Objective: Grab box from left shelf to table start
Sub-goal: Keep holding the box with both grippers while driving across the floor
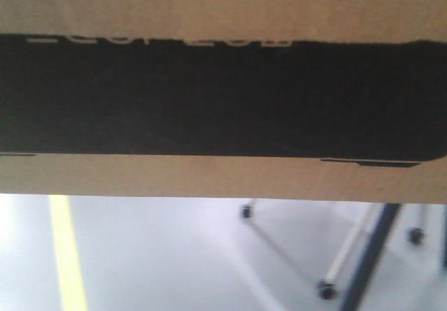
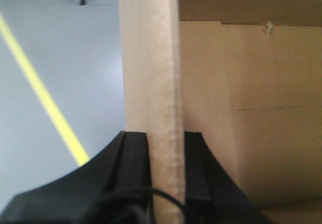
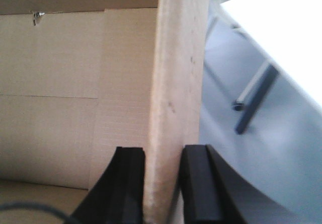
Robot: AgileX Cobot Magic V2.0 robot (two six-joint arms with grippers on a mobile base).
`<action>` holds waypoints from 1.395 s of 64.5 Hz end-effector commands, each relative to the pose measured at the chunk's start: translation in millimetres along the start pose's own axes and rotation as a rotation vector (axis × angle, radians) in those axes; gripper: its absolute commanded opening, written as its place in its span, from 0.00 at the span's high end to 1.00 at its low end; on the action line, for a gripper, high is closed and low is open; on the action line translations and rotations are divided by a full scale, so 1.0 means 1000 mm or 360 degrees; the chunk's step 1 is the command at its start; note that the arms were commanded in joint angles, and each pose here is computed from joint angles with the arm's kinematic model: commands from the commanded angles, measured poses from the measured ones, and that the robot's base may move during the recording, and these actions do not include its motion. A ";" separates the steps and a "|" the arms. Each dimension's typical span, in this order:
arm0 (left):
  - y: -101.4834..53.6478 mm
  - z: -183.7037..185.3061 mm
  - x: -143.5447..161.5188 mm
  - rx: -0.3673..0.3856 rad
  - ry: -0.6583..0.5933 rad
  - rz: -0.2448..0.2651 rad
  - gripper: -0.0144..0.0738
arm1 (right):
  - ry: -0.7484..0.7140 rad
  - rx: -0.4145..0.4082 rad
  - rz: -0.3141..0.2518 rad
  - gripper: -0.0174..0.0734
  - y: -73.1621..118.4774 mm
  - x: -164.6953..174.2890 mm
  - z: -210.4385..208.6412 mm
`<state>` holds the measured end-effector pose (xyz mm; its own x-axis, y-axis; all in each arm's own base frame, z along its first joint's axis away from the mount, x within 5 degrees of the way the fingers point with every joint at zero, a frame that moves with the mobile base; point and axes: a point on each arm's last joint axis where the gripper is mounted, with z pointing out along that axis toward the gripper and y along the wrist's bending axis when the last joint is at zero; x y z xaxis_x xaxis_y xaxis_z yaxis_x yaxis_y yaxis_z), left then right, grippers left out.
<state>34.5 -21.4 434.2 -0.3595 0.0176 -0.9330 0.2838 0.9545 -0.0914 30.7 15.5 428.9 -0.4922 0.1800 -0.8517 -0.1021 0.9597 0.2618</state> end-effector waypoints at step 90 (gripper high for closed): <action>-0.004 -0.013 -0.025 0.0047 -0.0370 -0.0027 0.95 | -0.0232 0.0154 -0.0086 0.74 -0.006 -0.018 -0.004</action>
<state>34.5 -21.4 434.2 -0.3595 0.0171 -0.9330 0.2843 0.9543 -0.0920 30.7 15.3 428.9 -0.4920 0.1795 -0.8519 -0.1013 0.9601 0.2608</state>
